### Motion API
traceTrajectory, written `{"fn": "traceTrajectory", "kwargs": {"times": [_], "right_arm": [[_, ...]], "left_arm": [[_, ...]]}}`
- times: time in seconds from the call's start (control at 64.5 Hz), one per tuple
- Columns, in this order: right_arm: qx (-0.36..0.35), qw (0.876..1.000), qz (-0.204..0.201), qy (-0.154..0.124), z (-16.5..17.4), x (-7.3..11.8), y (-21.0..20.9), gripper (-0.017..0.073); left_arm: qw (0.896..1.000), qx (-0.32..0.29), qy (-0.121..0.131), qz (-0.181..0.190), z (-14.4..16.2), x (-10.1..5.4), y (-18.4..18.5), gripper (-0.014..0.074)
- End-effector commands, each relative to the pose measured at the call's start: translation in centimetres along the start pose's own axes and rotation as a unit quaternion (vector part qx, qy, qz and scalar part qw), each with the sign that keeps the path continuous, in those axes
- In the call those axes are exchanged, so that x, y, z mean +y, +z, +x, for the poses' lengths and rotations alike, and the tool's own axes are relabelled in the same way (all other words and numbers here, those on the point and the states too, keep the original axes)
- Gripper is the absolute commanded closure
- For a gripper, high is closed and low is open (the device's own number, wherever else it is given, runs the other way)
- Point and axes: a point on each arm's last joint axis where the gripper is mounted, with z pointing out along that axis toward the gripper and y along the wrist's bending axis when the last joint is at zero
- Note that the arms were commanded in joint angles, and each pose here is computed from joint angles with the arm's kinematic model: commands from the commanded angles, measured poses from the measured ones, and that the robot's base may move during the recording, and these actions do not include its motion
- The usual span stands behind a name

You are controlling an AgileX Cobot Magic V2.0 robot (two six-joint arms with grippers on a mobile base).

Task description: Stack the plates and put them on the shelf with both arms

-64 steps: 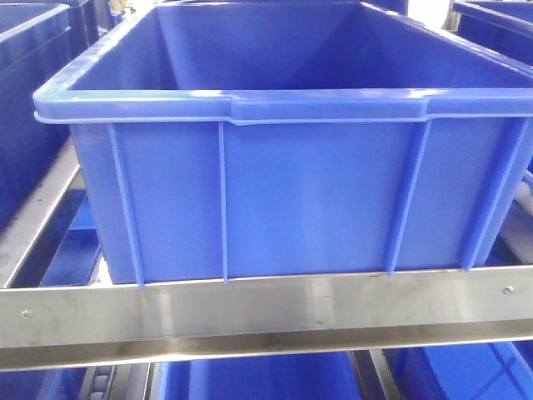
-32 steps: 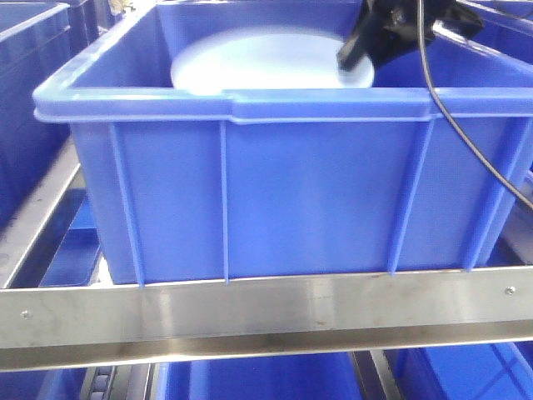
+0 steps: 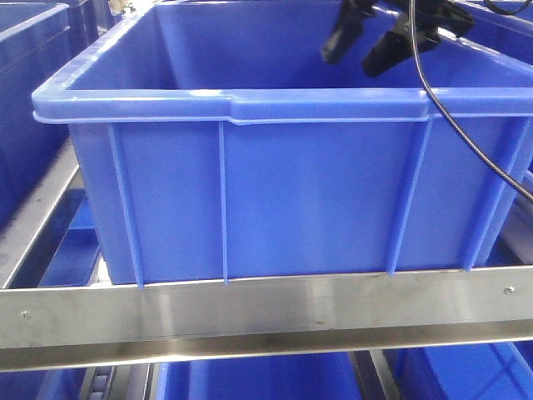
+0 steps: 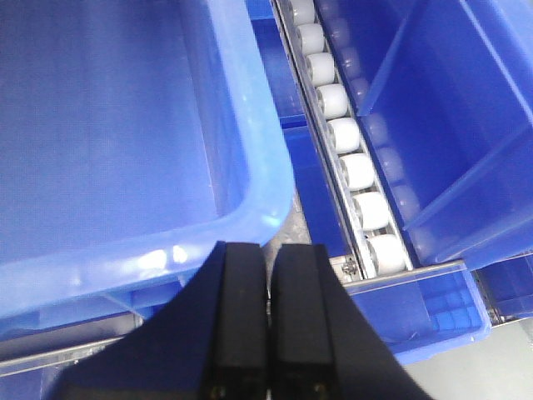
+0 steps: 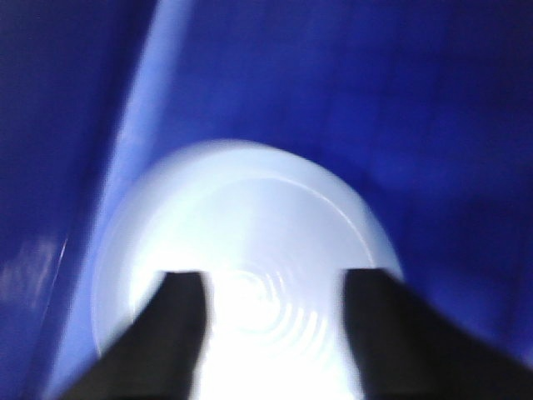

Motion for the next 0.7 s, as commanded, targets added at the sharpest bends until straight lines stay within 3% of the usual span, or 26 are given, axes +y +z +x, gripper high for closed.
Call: {"fn": "traceTrajectory", "kwargs": {"times": [0.0, 0.124, 0.248, 0.512, 0.683], "right_arm": [[-0.047, 0.999, -0.010, -0.006, -1.8, 1.1, -2.7, -0.0047], [-0.065, 0.997, -0.012, -0.031, -2.3, 1.8, -4.5, -0.0008], [-0.092, 0.994, -0.006, -0.064, -2.5, 2.7, -7.5, 0.0108], [-0.177, 0.979, 0.023, -0.094, -0.1, 4.2, -14.4, 0.0512], [-0.232, 0.967, 0.042, -0.093, 4.4, 4.2, -17.3, 0.0503]], "left_arm": [[0.999, -0.048, -0.009, 0.000, -1.4, -0.1, -0.4, 0.0508], [0.999, -0.048, -0.009, 0.000, -1.4, -0.1, -0.4, 0.0508], [0.999, -0.048, -0.009, 0.000, -1.4, -0.1, -0.4, 0.0508], [0.999, -0.048, -0.009, 0.000, -1.4, -0.1, -0.4, 0.0508], [0.999, -0.048, -0.009, 0.000, -1.4, -0.1, -0.4, 0.0508]]}}
